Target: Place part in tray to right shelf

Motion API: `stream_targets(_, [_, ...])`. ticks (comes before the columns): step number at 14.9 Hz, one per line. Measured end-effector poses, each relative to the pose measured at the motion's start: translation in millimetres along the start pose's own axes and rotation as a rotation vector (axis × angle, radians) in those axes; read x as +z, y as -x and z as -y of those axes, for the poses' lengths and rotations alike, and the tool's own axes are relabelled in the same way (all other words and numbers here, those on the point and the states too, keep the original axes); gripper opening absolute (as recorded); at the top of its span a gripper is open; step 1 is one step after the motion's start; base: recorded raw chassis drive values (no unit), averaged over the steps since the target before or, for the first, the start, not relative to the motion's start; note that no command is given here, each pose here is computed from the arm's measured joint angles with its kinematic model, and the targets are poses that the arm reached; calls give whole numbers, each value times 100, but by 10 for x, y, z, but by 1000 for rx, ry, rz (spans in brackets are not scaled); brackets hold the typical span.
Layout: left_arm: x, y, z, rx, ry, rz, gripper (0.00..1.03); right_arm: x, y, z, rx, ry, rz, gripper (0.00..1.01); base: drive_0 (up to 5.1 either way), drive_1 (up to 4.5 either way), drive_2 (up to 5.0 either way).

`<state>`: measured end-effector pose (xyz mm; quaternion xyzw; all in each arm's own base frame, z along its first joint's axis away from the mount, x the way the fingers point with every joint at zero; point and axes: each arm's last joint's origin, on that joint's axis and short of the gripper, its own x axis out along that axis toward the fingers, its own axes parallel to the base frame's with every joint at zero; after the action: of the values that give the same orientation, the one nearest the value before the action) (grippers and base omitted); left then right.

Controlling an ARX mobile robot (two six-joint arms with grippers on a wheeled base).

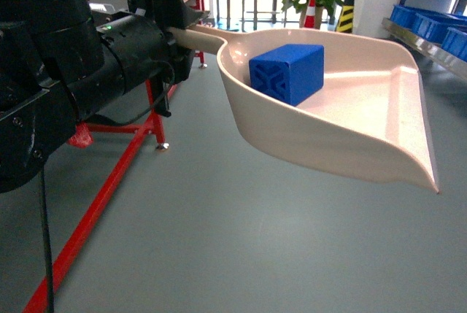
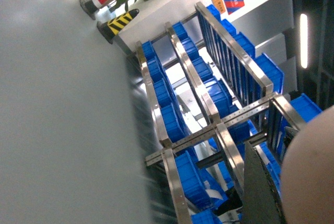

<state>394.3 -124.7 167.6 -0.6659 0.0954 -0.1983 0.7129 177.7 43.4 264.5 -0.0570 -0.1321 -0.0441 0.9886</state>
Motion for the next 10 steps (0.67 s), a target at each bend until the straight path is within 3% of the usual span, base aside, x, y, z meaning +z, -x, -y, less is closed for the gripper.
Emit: stream_targets(10, [0, 0, -2, 0, -1, 0, 12, 4, 1, 1, -1, -1, 3, 98, -12, 421, -446])
